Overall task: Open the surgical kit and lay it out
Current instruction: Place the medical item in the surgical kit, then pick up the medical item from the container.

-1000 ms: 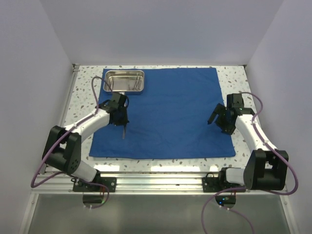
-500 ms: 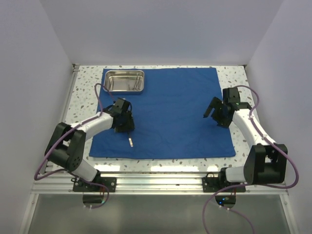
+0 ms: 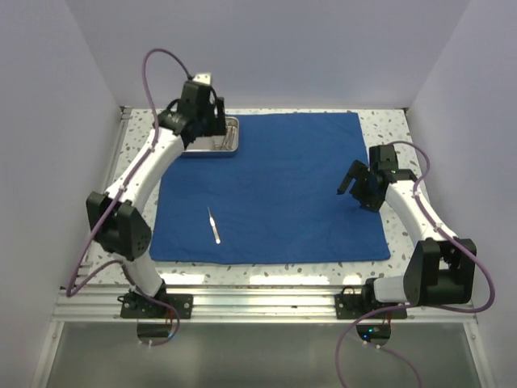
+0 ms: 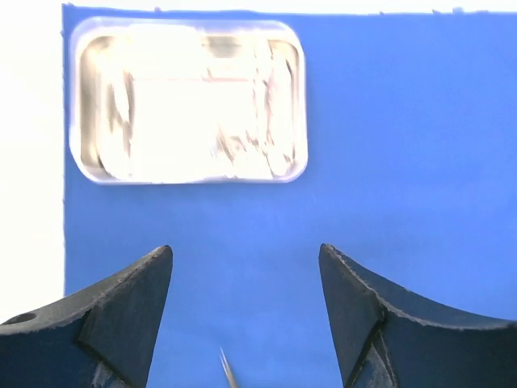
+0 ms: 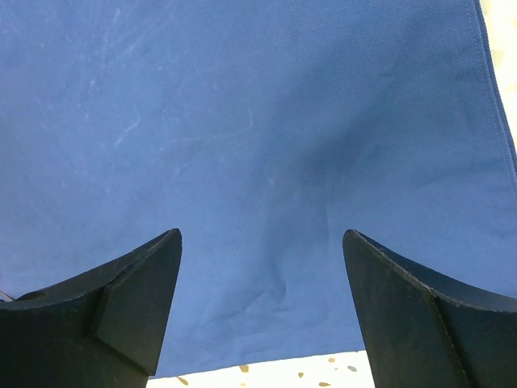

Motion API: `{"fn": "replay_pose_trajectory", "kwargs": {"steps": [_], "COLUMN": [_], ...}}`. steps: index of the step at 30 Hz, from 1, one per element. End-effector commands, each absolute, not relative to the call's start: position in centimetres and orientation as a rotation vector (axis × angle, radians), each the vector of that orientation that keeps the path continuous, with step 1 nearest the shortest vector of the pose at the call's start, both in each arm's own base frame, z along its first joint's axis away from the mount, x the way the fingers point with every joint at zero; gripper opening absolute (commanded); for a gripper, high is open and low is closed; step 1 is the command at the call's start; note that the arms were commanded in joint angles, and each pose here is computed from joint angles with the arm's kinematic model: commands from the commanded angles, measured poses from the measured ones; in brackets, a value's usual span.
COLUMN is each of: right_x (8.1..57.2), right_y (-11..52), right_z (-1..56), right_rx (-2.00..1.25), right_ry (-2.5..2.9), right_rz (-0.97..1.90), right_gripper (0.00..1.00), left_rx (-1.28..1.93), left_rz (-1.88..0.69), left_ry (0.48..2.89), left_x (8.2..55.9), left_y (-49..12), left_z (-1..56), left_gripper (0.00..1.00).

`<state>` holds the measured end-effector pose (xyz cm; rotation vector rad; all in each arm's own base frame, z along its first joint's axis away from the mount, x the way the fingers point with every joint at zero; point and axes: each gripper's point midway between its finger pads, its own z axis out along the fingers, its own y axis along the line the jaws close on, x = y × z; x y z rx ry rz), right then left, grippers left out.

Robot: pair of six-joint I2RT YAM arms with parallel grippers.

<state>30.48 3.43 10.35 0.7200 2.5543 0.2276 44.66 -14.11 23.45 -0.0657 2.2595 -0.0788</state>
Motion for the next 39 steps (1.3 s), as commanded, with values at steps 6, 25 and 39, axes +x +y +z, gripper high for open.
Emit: {"fn": "replay_pose_trajectory", "kwargs": {"steps": [6,25,39], "right_x": [29.9,28.1,28.3], "right_y": [3.1,2.3,1.9], "right_z": [11.4,9.3,8.6], "right_rx": [0.68,0.667,0.675], "right_ry": [2.538,2.616,2.636], "right_rz": [0.208,0.119,0.085], "right_gripper": [0.85,0.85,0.84], "left_rx": [-0.116,-0.128,-0.152], "left_rz": [0.101,0.077,0.048], "left_ry": [2.364,2.372,2.411], "left_x": [55.0,60.2,61.3], "left_y": [-3.2,-1.9,-1.9], "left_z": [17.0,9.4,5.0], "left_gripper": [0.76,0.73,0.63]}}
